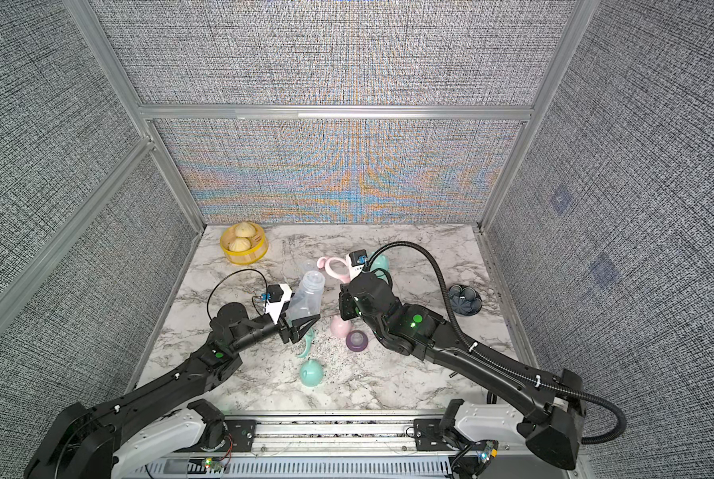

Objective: Assemble the baby bottles
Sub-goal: Put on the handle of the baby bottle.

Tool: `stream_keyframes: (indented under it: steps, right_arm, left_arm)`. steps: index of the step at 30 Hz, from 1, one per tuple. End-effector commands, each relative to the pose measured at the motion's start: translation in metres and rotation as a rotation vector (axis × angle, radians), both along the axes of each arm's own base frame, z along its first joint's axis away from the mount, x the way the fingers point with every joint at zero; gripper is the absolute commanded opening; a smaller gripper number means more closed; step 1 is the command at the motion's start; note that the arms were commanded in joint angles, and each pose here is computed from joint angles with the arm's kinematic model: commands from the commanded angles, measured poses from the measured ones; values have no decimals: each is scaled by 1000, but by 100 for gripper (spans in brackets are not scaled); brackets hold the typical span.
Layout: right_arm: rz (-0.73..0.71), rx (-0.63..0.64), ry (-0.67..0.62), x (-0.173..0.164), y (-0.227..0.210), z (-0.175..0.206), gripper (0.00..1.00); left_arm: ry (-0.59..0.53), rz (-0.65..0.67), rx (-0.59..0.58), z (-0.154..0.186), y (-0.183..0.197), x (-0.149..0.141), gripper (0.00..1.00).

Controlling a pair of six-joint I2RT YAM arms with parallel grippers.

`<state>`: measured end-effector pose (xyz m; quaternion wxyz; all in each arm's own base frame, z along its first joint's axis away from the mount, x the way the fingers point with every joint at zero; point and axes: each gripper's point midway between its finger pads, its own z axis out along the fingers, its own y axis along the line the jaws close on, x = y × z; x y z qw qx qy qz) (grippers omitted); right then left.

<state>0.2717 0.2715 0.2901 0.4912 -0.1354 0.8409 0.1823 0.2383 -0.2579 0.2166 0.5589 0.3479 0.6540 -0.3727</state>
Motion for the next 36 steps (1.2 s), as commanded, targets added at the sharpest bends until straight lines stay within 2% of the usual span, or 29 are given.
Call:
stream_keyframes:
  steps: [1,11,36]
  right_arm:
    - [28,-63,-8,-2,-1,2,17]
    - [122,-76,-34,-14,16,19,17]
    - [274,-81,12,-44,45,-6,17]
  left_arm:
    - [-49,-38,-40,12,-5,-3,13]
    - [-53,-54,-54,13,-10,0,12]
    - [-89,-23,-109,22,-6,3,10]
